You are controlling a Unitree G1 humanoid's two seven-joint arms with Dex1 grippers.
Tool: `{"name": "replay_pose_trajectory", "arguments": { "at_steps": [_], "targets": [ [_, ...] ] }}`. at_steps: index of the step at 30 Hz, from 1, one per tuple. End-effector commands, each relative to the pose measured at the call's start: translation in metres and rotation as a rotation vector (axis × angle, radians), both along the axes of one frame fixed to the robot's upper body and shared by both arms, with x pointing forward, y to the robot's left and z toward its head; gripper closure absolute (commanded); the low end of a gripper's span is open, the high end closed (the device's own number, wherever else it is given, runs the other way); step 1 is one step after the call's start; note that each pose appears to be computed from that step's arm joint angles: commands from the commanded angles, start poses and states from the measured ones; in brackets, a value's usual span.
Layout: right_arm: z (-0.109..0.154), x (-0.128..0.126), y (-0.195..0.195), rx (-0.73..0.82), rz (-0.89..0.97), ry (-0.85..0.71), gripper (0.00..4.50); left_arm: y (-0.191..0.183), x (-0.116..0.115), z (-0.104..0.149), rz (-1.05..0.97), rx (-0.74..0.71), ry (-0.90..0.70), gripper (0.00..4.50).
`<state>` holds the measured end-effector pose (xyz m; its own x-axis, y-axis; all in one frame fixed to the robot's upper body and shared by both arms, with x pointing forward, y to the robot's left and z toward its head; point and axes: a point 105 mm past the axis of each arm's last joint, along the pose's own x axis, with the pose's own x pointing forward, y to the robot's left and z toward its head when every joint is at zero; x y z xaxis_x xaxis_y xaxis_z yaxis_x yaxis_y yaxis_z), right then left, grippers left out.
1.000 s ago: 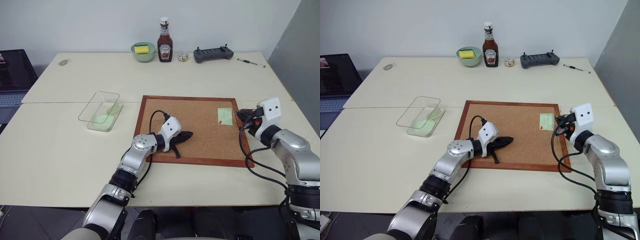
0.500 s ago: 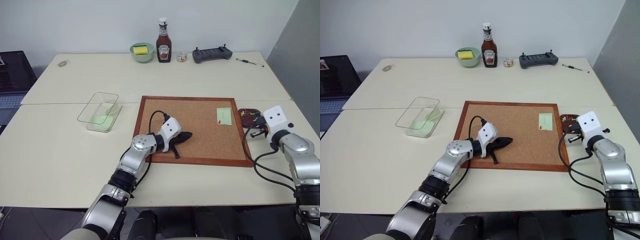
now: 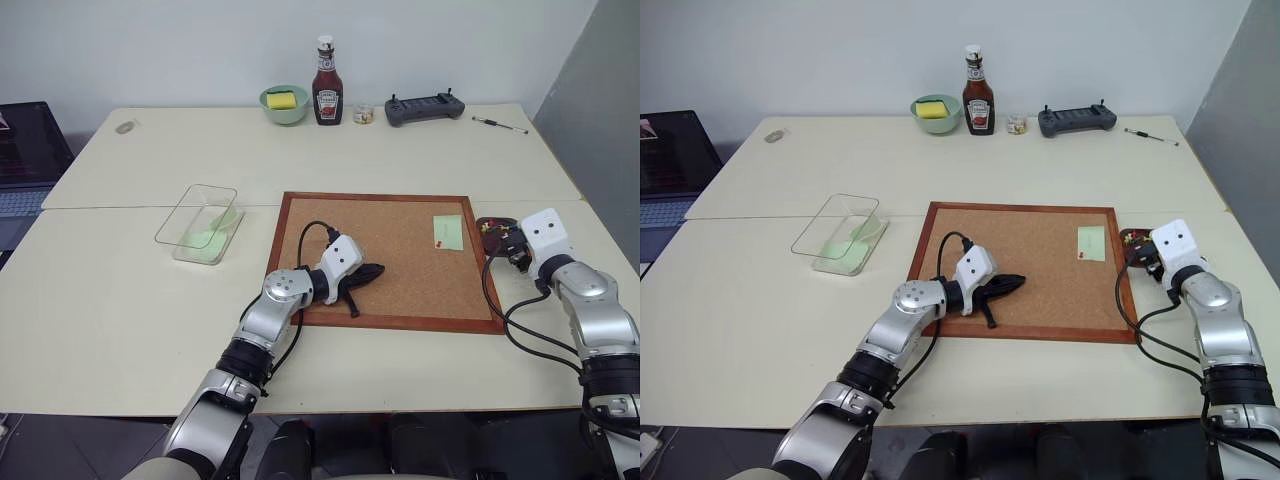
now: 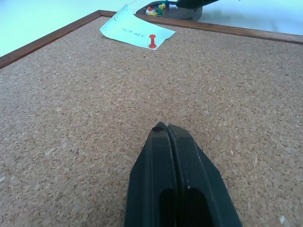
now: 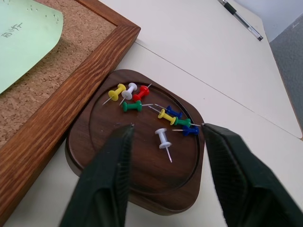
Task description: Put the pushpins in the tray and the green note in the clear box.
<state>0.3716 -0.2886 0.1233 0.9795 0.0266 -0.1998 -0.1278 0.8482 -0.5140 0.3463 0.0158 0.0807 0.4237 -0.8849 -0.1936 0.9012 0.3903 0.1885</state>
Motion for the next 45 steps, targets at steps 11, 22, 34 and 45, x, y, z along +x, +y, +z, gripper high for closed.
{"name": "replay_pose_trajectory", "arguments": {
  "at_steps": [11, 22, 34, 45],
  "targets": [
    [0.018, -0.026, 0.098, 0.336, 0.420, 0.022, 0.90, 0.001, -0.006, -0.022, 0.000, 0.045, 0.064, 4.50],
    [-0.003, 0.002, 0.111, 0.347, 0.395, 0.070, 1.33, 0.003, -0.005, -0.022, 0.007, 0.049, 0.062, 4.50],
    [-0.011, 0.006, 0.097, 0.372, 0.350, 0.091, 3.64, 0.002, -0.006, -0.022, 0.010, 0.047, 0.062, 4.50],
    [0.003, 0.004, 0.096, 0.395, 0.369, 0.038, 4.45, 0.003, -0.007, -0.023, 0.011, 0.042, 0.070, 4.50]
  ]
}}
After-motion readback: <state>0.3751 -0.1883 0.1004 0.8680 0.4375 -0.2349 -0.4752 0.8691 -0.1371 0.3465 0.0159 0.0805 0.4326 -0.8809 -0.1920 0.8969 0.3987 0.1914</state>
